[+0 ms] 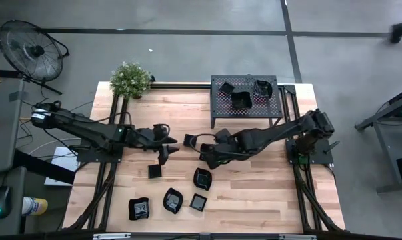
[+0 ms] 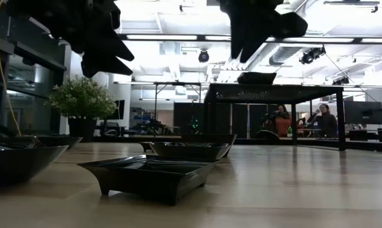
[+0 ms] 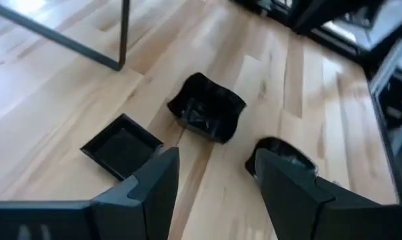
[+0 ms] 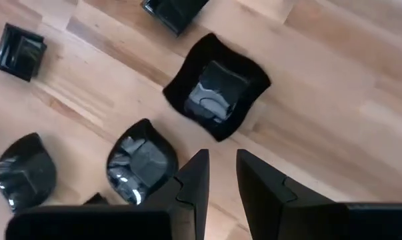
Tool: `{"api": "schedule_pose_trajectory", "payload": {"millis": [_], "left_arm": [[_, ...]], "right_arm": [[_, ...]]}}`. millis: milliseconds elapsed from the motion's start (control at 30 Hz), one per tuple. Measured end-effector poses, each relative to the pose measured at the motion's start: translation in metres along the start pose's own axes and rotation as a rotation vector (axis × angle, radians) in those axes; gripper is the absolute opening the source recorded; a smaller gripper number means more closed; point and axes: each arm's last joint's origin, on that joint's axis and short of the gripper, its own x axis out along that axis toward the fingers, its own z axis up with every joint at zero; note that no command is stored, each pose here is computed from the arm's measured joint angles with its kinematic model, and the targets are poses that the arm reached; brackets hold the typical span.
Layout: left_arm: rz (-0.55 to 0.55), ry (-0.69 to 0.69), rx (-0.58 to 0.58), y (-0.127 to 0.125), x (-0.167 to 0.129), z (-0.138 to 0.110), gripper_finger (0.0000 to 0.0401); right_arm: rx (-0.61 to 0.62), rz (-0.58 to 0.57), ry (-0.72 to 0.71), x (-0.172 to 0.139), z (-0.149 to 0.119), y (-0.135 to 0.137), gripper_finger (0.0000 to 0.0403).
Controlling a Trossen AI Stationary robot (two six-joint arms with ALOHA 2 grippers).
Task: Pick & Place Mini shaped plates
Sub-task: Stack the black distorted square plate on top of the black distorted square plates on the shelf
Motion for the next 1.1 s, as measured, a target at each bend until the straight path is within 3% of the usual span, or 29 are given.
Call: {"api": "schedule_pose_trajectory", "payload": {"millis": [200, 400, 667, 1100], "left_arm": [[-0.055, 0.014, 0.094, -0.001, -0.006, 0.001, 0.0195], [-0.120, 0.050, 0.163, -0.001, -0.013, 0.001, 0.0195], [-0.152, 0.105, 0.203, 0.001, -0.018, -0.003, 0.0195], [-0.176, 0.119, 0.230, 0.000, -0.019, -0.004, 0.0195]], "right_arm": [[0.136, 0.084, 0.049, 0.040, -0.013, -0.003, 0.0071], [0.298, 0.089, 0.071, 0.070, -0.029, -0.029, 0.0072], [0.305, 0.085, 0.086, 0.074, -0.022, -0.045, 0.0076], [0.316, 0.175, 0.083, 0.090, 0.009, -0.055, 0.0219]]}}
